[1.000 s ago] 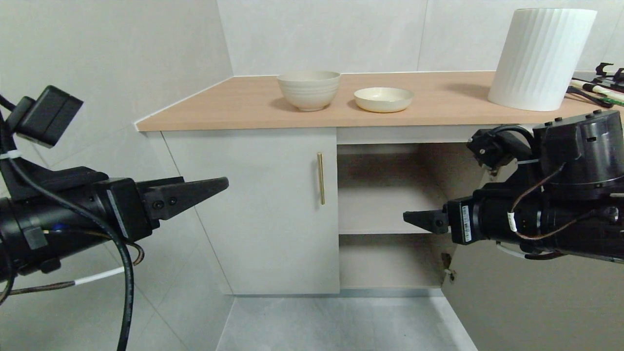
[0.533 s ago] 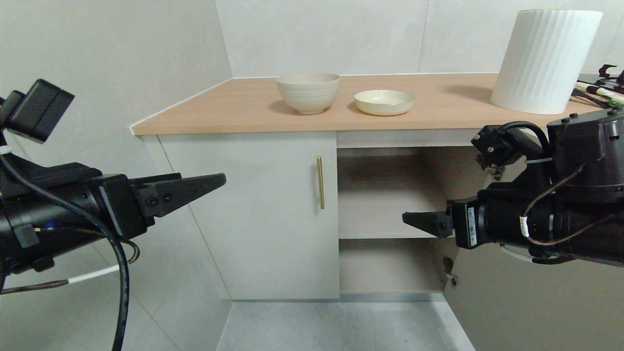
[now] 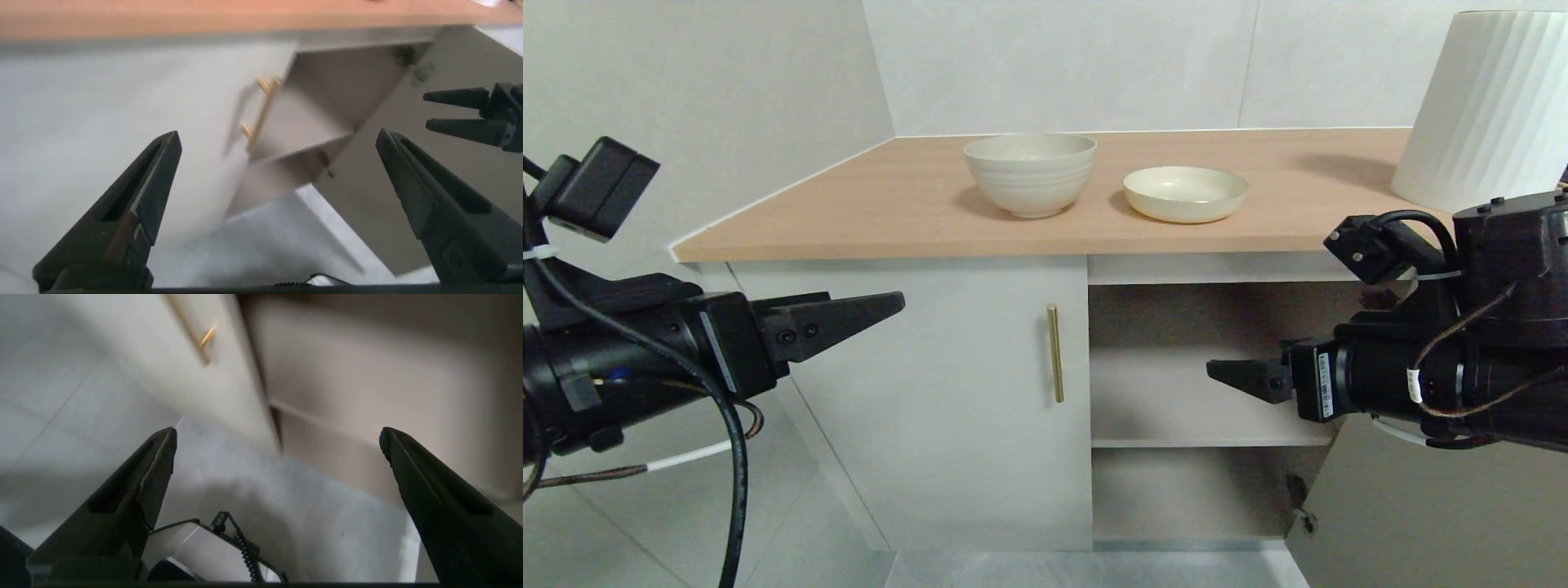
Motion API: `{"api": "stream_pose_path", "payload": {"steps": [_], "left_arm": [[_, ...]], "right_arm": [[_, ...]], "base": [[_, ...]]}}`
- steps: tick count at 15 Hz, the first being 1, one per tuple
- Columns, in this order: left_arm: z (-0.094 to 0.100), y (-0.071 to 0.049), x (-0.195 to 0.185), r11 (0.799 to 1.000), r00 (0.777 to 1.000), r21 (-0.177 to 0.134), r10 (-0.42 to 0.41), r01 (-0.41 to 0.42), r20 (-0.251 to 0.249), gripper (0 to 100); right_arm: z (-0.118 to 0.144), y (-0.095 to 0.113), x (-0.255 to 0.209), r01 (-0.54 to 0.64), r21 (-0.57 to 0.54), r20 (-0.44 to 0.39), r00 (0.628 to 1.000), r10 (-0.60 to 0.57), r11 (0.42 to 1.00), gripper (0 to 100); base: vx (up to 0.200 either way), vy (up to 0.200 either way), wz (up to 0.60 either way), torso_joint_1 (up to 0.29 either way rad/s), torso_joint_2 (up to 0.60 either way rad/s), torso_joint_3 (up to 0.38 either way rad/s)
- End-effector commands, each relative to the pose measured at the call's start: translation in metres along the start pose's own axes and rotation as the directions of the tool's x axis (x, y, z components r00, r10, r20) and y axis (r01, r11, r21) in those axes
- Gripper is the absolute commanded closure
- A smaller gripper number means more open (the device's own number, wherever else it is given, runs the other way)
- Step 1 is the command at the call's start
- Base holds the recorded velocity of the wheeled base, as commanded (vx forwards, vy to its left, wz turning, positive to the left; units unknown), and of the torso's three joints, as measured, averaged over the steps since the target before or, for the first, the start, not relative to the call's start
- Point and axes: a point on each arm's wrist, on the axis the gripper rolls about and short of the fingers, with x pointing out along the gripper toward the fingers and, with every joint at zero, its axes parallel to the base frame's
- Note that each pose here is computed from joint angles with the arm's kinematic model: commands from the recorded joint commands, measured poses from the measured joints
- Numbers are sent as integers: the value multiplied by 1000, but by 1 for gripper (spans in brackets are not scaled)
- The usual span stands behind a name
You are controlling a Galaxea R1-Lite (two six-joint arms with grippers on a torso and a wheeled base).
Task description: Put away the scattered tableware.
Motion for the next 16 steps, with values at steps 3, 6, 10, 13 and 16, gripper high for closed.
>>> {"api": "stream_pose_path", "payload": {"steps": [3, 6, 10, 13, 16], "left_arm": [[0, 0, 1, 1000, 1000, -1, -1, 1, -2, 0], [0, 0, 0, 1000, 1000, 0, -3, 3, 0, 0], [-1, 1, 2, 1000, 1000, -2, -1, 1, -7, 0], [-2, 1, 2, 1000, 1000, -2, -1, 1, -7, 0], [-2, 1, 3, 1000, 1000, -3, 0, 0, -10, 0]], "right_arm": [[1, 0, 0, -3, 0, 10, 1000, 3, 1000, 0], [1, 0, 0, -1, 0, 11, 1000, 1, 1000, 0], [1, 0, -1, 0, 0, 12, 1000, 0, 1000, 0], [0, 0, 0, 1, -17, 11, 1000, 0, 1000, 0], [0, 0, -1, 2, -18, 11, 1000, -2, 1000, 0]], "base": [[133, 0, 0, 3, 0, 0], [0, 0, 0, 0, 0, 0], [0, 0, 0, 0, 0, 0], [0, 0, 0, 67, -235, -230], [0, 0, 0, 126, -424, -312]]}}
